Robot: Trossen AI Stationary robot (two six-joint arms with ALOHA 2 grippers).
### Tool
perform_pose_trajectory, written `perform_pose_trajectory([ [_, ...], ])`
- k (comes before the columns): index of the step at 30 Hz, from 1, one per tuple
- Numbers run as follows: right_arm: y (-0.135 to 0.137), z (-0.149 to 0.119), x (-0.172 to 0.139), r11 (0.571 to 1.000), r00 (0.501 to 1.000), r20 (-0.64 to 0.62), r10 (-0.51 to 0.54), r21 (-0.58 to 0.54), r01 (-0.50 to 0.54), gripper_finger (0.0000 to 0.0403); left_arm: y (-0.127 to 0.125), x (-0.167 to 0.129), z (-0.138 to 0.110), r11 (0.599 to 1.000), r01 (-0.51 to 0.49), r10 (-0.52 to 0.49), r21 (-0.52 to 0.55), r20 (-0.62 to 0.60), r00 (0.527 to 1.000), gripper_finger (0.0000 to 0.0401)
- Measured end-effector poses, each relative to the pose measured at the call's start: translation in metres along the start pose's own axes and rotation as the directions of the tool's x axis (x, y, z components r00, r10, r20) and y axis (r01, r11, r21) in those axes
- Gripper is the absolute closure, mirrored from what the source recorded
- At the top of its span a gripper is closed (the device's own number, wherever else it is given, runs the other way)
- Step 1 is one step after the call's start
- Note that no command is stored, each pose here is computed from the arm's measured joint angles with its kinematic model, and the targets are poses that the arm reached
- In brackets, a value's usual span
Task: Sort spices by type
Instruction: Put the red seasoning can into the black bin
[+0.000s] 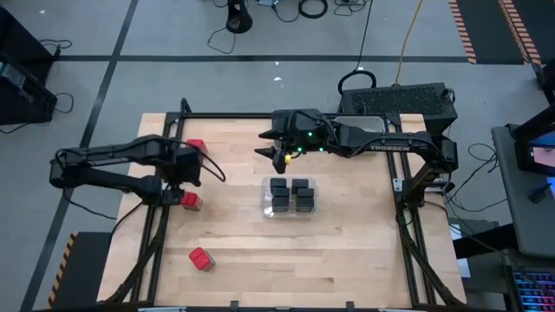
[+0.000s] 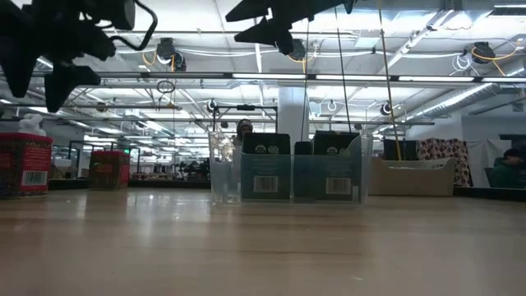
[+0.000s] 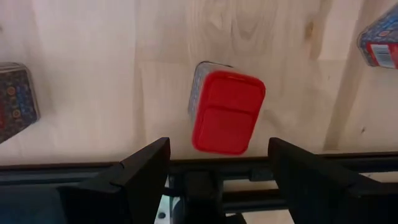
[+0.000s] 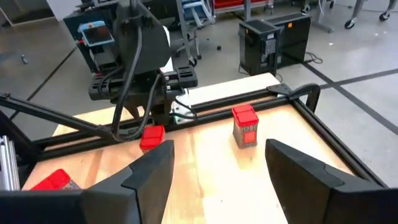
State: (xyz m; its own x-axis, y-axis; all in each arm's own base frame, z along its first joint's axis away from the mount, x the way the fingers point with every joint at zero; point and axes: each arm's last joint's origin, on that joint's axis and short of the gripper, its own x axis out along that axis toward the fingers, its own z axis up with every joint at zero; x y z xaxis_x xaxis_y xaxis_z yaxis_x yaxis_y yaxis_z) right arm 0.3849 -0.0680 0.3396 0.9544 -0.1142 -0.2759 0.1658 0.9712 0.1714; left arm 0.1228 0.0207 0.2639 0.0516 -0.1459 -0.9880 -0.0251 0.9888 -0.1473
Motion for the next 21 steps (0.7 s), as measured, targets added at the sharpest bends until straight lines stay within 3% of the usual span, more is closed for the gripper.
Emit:
perform_pose_trajectory([
  [14, -0.010, 0.001, -0.001, 0.999, 1.000, 0.000, -0.026, -0.018, 0.026, 0.0167, -0.005, 0.013, 0.005, 0.999, 0.003, -0.002, 0.053, -0.023, 1.000, 0.0122],
  [21, -0.012, 0.002, -0.001, 0.998, 1.000, 0.001, -0.031, -0.046, 0.031, 0.0167, -0.003, 0.020, 0.014, 0.999, 0.011, -0.008, 0.048, -0.072, 0.997, 0.0081],
])
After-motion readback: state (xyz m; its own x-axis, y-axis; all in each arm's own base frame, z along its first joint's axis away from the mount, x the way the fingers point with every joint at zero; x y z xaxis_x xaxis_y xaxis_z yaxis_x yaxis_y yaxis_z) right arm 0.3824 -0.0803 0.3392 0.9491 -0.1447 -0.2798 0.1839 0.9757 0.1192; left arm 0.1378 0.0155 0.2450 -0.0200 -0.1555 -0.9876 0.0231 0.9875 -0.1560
